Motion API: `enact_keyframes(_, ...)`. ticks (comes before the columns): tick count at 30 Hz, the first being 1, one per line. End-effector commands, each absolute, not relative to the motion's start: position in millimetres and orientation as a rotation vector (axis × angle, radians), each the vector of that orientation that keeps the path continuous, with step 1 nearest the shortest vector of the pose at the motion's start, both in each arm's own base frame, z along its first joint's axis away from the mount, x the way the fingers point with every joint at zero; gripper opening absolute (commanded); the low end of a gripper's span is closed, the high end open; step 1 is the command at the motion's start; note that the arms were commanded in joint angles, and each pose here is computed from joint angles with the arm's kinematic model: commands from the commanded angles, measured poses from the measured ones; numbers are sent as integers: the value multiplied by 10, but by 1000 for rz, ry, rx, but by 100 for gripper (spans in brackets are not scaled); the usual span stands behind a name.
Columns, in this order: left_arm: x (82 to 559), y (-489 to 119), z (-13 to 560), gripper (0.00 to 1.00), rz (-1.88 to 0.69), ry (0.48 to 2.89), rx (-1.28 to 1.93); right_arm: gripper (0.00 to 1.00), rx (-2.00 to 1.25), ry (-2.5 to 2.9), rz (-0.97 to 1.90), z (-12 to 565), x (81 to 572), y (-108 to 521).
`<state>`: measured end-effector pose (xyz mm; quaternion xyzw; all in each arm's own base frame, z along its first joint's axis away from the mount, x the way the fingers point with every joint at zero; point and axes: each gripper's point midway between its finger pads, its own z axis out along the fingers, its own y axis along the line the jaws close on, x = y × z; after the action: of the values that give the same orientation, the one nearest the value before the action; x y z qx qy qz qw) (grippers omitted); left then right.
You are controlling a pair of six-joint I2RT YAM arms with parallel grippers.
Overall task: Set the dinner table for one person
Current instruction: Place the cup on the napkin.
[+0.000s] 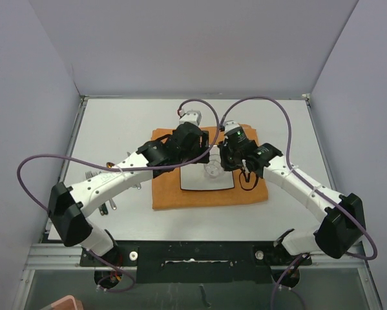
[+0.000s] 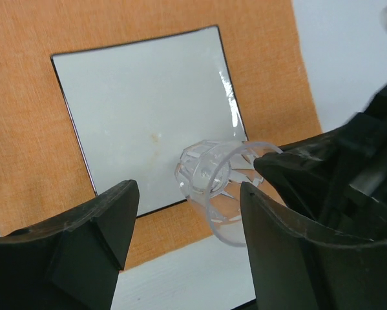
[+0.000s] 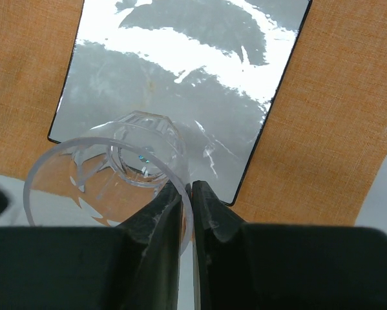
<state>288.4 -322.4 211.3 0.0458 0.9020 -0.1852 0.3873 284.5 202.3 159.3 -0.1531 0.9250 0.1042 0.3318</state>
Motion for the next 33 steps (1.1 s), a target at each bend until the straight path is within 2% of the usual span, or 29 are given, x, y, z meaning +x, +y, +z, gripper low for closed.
enact_keyframes(1, 2942, -3070, 3331, 63, -590, 1964, 94, 0, -345, 2321, 255, 1843, 3004, 1899)
enact_keyframes(9, 2884, -2246, 3708, 63, -261, 1855, 83, 0, -294, 2268, 148, 2088, 3202, 1548)
enact_keyframes(13, 2745, -1619, 3605, 63, -80, 1815, -33, 0, -228, 2233, 46, 2251, 3302, 1356)
enact_keyframes(16, 2577, -1292, 3372, 63, -42, 1823, -130, 0, -175, 2244, 32, 2210, 3379, 1318)
enact_keyframes(24, 2306, -1152, 2490, 62, -1, 2021, -221, 0, -17, 2290, -64, 2084, 3833, 1122)
enact_keyframes(33, 2287, -1243, 2354, 62, -28, 2045, -180, 0, 113, 2302, -118, 1850, 4349, 874)
